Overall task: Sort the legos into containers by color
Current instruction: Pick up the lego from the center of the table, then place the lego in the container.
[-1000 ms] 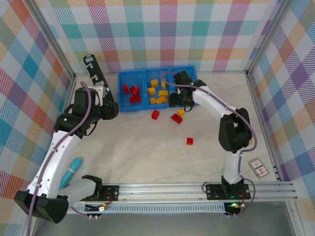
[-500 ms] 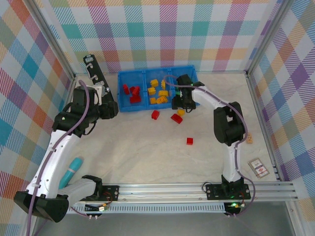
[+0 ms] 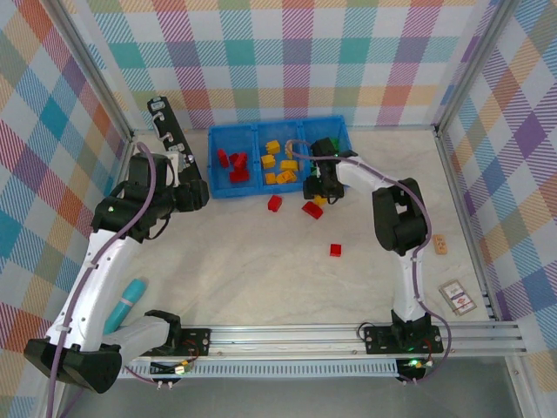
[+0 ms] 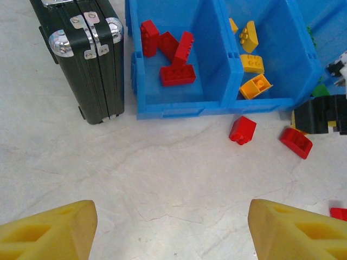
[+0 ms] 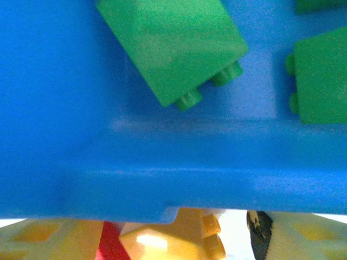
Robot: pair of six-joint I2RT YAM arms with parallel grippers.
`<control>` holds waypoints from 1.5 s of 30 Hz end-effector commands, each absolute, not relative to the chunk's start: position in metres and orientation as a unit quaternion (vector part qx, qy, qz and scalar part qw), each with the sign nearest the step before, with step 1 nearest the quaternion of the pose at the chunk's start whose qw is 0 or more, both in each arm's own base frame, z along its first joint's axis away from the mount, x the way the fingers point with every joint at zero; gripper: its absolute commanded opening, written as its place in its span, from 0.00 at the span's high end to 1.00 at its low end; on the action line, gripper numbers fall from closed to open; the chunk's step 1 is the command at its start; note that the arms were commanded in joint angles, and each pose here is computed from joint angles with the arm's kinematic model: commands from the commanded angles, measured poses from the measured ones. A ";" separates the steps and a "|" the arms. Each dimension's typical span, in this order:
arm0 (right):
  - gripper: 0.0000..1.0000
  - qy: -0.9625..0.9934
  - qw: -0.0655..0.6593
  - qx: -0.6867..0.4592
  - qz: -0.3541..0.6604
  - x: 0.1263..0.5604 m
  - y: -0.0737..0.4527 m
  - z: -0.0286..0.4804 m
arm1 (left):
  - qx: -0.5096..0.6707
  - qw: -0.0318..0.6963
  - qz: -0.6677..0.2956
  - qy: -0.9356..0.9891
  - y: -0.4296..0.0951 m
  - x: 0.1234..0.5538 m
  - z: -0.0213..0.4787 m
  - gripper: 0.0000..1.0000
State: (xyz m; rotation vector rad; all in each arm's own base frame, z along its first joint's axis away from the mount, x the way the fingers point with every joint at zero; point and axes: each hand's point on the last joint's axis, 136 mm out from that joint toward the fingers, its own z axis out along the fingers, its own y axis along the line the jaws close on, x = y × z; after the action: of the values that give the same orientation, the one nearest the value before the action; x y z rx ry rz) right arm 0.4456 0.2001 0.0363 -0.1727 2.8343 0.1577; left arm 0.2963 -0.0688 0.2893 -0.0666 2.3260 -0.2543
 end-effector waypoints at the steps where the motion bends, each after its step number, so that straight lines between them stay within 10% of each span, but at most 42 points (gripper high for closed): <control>1: 0.32 0.987 0.135 -0.063 0.058 0.442 0.197 0.023 | -0.038 0.389 -0.113 0.913 -0.069 0.294 0.298 0.26; 16: 0.69 0.986 0.134 -0.077 0.060 0.428 0.185 0.041 | -0.058 0.385 -0.138 0.911 -0.075 0.297 0.297 0.26; 31: 0.70 0.878 0.397 -0.216 0.154 0.496 0.257 0.224 | -0.059 0.370 -0.125 0.919 -0.072 0.298 0.303 0.25; 45: 0.69 0.846 0.414 -0.307 0.138 0.533 0.311 0.179 | -0.083 0.361 -0.139 0.918 -0.075 0.292 0.289 0.20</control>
State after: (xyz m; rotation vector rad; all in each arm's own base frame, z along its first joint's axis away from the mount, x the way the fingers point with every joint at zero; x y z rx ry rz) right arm 0.5305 0.2973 0.1737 -0.7042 2.2033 0.3191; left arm 0.2984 -0.0746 0.2931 -0.1882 2.3617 -0.3361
